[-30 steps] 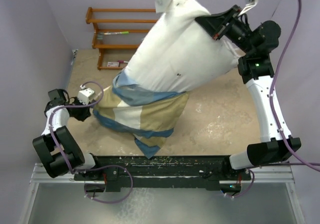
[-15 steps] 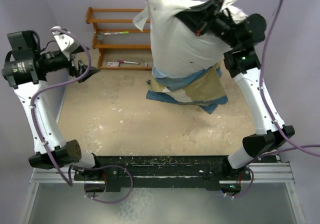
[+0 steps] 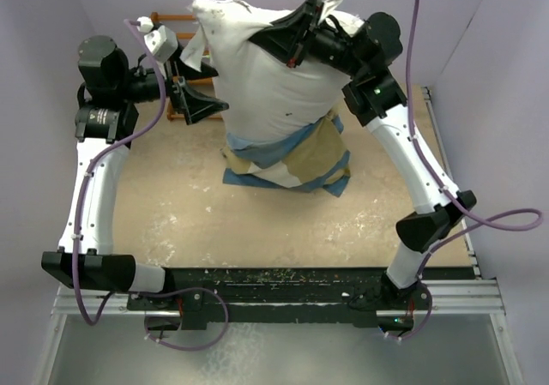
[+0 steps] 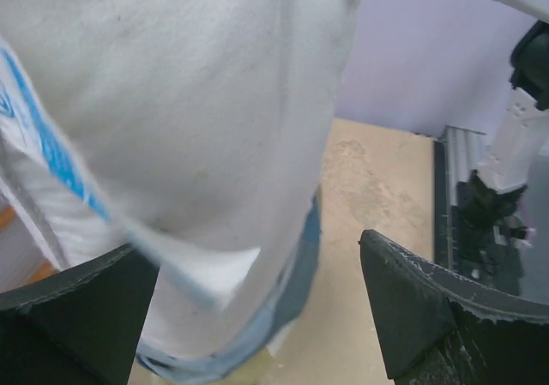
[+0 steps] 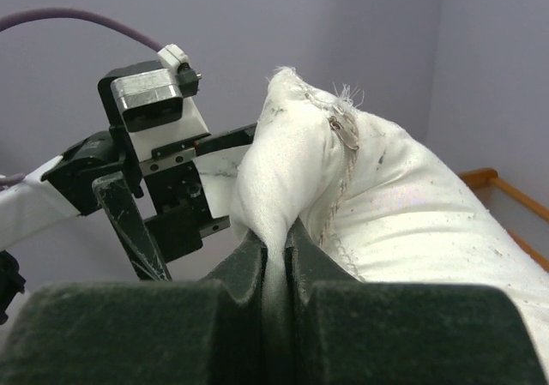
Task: Remove the pillowcase from the pillow
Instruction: Remove the pillow from the pillowcase.
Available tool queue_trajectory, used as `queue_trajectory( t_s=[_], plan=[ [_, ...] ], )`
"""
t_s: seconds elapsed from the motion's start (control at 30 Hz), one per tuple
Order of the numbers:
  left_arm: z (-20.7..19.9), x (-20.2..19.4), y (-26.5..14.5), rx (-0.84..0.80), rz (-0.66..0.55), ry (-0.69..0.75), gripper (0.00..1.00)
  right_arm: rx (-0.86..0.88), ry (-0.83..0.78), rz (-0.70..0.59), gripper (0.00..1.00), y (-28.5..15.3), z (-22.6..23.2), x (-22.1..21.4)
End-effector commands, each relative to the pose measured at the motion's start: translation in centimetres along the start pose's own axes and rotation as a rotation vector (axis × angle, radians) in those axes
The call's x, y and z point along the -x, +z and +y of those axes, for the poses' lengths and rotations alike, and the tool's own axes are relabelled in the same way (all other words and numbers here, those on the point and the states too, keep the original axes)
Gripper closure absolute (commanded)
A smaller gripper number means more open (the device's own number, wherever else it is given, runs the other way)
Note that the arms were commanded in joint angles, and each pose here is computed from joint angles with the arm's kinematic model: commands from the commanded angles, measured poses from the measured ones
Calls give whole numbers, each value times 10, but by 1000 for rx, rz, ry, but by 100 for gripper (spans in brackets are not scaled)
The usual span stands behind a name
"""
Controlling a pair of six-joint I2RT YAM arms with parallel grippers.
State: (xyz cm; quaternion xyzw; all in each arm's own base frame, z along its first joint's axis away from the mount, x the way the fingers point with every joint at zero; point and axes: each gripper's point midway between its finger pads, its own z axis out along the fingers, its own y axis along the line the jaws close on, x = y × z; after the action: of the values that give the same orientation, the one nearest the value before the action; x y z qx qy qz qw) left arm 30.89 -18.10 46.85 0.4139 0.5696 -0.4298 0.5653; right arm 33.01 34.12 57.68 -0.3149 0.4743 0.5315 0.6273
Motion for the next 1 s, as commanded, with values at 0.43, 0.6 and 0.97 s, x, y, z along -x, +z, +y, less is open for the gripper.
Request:
queue_trajectory(
  t_s=[0.43,0.6,0.97],
  plan=[
    [57,33,-69,352,-54,143,0,132,-115,-172,100,12,67,58],
    [38,29,-62,179,-62,38,0,197,-81,-156,100,15,75,51],
    [-5,13,-8,-85,-44,-70,0,235,-66,-127,100,21,84,39]
  ],
)
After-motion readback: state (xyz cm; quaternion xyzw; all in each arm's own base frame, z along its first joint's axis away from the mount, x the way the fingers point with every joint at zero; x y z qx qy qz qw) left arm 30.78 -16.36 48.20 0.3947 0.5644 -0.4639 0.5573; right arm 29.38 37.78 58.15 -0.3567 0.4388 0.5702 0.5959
